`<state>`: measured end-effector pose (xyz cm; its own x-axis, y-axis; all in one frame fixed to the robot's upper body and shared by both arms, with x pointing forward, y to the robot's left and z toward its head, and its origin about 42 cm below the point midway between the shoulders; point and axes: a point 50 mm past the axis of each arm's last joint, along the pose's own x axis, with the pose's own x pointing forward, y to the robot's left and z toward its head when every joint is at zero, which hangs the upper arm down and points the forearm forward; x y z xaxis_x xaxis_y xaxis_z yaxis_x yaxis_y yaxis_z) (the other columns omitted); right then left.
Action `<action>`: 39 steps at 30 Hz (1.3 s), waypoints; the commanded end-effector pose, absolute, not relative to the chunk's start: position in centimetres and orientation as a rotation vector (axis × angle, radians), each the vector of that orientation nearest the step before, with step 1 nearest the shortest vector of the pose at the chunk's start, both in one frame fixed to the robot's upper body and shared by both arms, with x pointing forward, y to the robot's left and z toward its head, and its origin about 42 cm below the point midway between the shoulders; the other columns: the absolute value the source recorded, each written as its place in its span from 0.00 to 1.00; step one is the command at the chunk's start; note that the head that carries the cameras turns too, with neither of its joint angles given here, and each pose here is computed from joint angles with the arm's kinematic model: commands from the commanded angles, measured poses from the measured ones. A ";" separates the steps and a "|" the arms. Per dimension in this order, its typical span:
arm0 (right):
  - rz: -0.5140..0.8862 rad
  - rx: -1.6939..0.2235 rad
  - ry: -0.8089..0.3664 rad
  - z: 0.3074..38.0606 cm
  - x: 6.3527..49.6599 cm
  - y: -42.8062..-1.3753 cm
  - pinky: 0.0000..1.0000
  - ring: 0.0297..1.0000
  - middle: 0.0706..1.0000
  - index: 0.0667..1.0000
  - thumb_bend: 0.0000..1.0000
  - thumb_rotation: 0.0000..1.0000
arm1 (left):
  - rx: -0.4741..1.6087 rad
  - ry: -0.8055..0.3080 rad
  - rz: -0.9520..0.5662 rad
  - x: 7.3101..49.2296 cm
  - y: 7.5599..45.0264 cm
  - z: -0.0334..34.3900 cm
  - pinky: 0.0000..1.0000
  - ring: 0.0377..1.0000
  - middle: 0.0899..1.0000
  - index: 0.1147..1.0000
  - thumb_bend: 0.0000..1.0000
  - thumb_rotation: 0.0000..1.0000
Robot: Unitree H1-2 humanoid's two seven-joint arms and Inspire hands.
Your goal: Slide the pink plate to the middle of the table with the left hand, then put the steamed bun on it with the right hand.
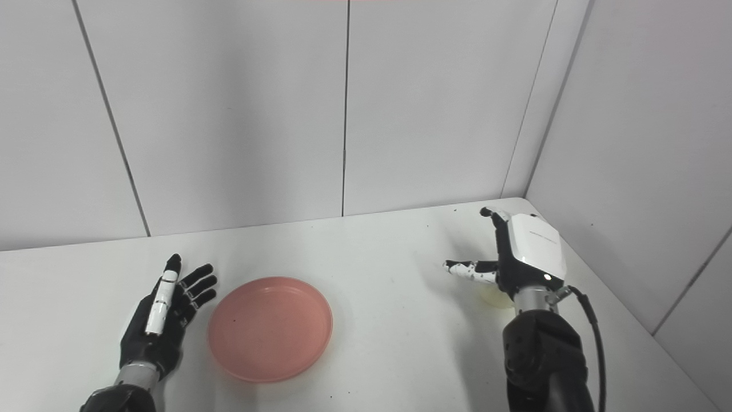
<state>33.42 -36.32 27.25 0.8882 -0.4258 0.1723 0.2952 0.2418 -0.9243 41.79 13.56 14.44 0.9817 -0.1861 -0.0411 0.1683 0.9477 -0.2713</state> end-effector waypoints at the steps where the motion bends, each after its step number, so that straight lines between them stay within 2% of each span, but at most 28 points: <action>1: -0.550 -1.270 0.106 29.2 34.0 -37.0 1.00 0.74 0.80 0.78 1.00 0.40 | -0.258 0.087 -0.192 41.9 13.6 14.4 0.80 0.77 0.74 1.00 0.59 0.73; 6: -0.531 -1.289 0.196 28.7 34.8 -37.8 0.98 0.70 0.80 0.78 1.00 0.33 | -0.259 0.092 -0.192 41.9 13.6 14.4 0.79 0.76 0.74 1.00 0.59 0.73; 9: -0.519 -1.299 0.240 28.2 35.4 -38.6 0.86 0.67 0.80 0.78 1.00 0.33 | -0.263 0.093 -0.193 41.9 13.4 14.5 0.78 0.76 0.74 1.00 0.59 0.72; 12: -0.502 -1.312 0.314 27.2 36.3 -40.0 0.77 0.68 0.80 0.78 1.00 0.36 | -0.268 0.095 -0.192 41.9 13.3 14.4 0.78 0.75 0.74 1.00 0.58 0.71; 14: -0.495 -1.320 0.344 26.6 36.7 -40.8 0.76 0.68 0.80 0.78 1.00 0.37 | -0.265 0.095 -0.193 41.8 13.2 14.4 0.78 0.75 0.74 1.00 0.58 0.71; 16: -0.490 -1.330 0.370 26.0 37.2 -41.5 0.72 0.65 0.74 0.77 1.00 0.40 | -0.265 0.093 -0.196 41.8 13.1 14.5 0.77 0.75 0.74 1.00 0.58 0.72; 20: -0.479 -1.342 0.405 25.0 37.9 -42.1 0.72 0.67 0.75 0.77 1.00 0.39 | -0.265 0.093 -0.196 41.9 12.9 14.5 0.77 0.74 0.74 1.00 0.58 0.72; 23: -0.469 -1.364 0.415 24.5 38.4 -42.2 0.75 0.73 0.78 0.76 1.00 0.39 | -0.264 0.092 -0.196 41.8 12.8 14.5 0.77 0.75 0.74 1.00 0.58 0.72; 30: -0.445 -1.391 0.433 23.8 39.0 -42.2 0.77 0.75 0.79 0.76 1.00 0.39 | -0.270 0.092 -0.197 41.7 12.7 14.6 0.77 0.75 0.74 1.00 0.59 0.72; 37: -0.453 -1.302 0.376 23.3 38.7 -42.0 0.76 0.78 0.78 0.71 1.00 0.30 | -0.268 0.095 -0.194 41.7 12.8 14.7 0.76 0.75 0.75 1.00 0.60 0.72; 38: -0.447 -1.278 0.362 23.3 38.6 -41.9 0.69 0.76 0.77 0.72 1.00 0.29 | -0.267 0.095 -0.194 41.7 12.8 14.7 0.76 0.75 0.75 1.00 0.60 0.72; 39: -0.440 -1.250 0.347 23.2 38.5 -41.8 0.50 0.57 0.63 0.71 1.00 0.25 | -0.266 0.096 -0.195 41.7 12.9 14.7 0.76 0.75 0.75 1.00 0.60 0.72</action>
<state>38.43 -41.94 22.27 0.8566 -0.5131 -0.0544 0.0796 0.2354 -0.9686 41.69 13.04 14.66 0.9783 -0.2001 -0.0547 0.1777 0.9445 -0.2763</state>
